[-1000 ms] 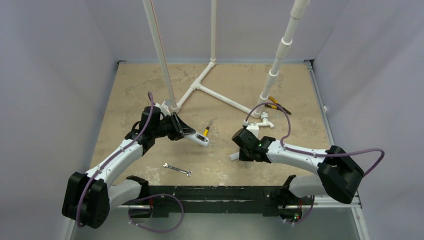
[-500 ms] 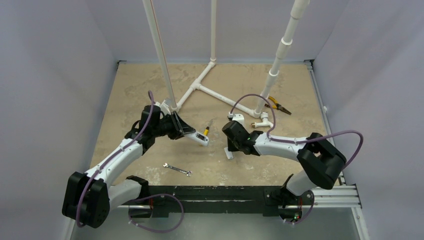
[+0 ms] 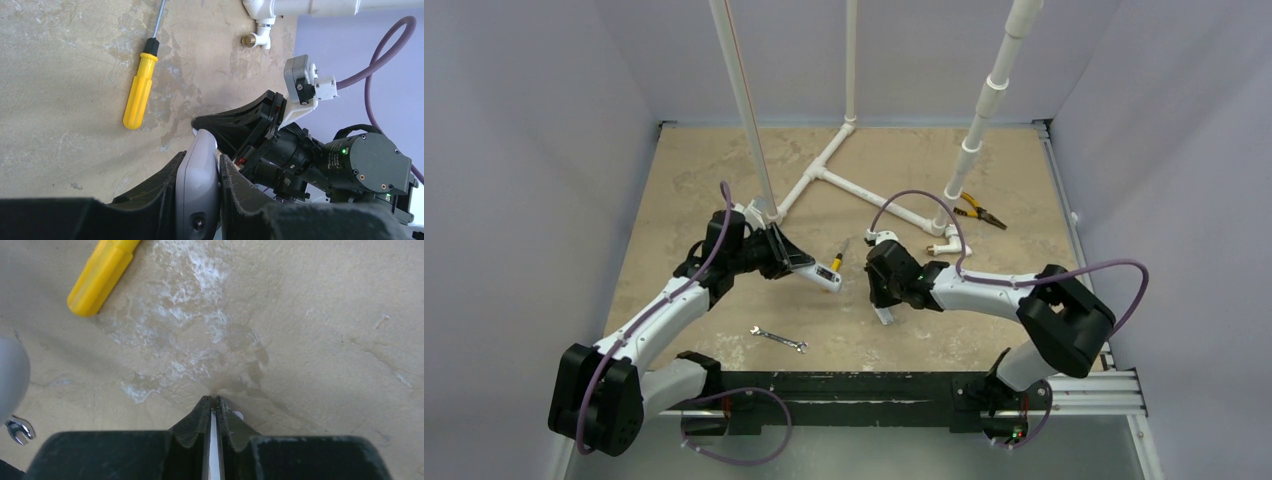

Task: Load the batteries into the remote control

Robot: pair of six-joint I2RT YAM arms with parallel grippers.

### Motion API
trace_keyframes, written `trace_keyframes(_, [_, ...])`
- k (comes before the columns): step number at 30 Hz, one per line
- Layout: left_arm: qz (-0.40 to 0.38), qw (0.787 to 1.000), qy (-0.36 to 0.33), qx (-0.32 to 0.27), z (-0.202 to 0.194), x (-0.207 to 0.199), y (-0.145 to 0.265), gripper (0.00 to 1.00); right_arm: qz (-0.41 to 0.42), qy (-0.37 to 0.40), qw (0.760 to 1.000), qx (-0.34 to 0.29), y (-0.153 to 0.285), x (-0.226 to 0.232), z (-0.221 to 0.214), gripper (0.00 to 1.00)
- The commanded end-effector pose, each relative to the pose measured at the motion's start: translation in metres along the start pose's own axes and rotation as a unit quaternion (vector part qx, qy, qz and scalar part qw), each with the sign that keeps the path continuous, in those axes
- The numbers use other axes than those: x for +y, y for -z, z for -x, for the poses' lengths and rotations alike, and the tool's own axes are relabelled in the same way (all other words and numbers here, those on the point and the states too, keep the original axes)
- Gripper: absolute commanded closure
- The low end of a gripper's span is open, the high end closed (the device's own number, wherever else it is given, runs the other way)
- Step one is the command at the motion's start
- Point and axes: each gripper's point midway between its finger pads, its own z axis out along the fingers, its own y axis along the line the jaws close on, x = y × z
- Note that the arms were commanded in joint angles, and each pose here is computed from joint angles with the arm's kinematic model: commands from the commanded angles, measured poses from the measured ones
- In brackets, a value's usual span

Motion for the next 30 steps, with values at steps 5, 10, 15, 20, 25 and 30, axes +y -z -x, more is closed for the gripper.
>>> trace_keyframes(5, [-0.021,0.999,-0.019,-0.021,0.014,-0.017,0.005,1.0,-0.019,0.008,0.998,-0.06,0.03,-0.009,0.026,0.84])
trace_keyframes(10, [-0.022,0.999,-0.018,-0.021,0.013,-0.017,0.006,1.0,0.003,0.0,0.994,-0.107,0.046,0.0,0.048,0.77])
trace_keyframes(15, [-0.022,0.999,-0.019,-0.024,0.013,-0.016,0.007,1.0,-0.003,0.048,0.998,-0.026,0.044,-0.007,0.016,0.6])
trace_keyframes(20, [-0.022,0.999,-0.02,-0.024,0.014,-0.016,0.006,1.0,0.0,0.059,0.998,0.029,0.04,-0.015,-0.019,0.44])
trace_keyframes(25, [-0.022,0.999,-0.018,-0.021,0.013,-0.016,0.005,1.0,-0.034,0.062,0.996,0.045,0.037,-0.023,-0.038,0.36])
trace_keyframes(30, [-0.022,0.999,-0.017,-0.018,0.012,-0.015,0.004,1.0,-0.048,0.081,0.994,0.059,0.034,-0.015,-0.048,0.35])
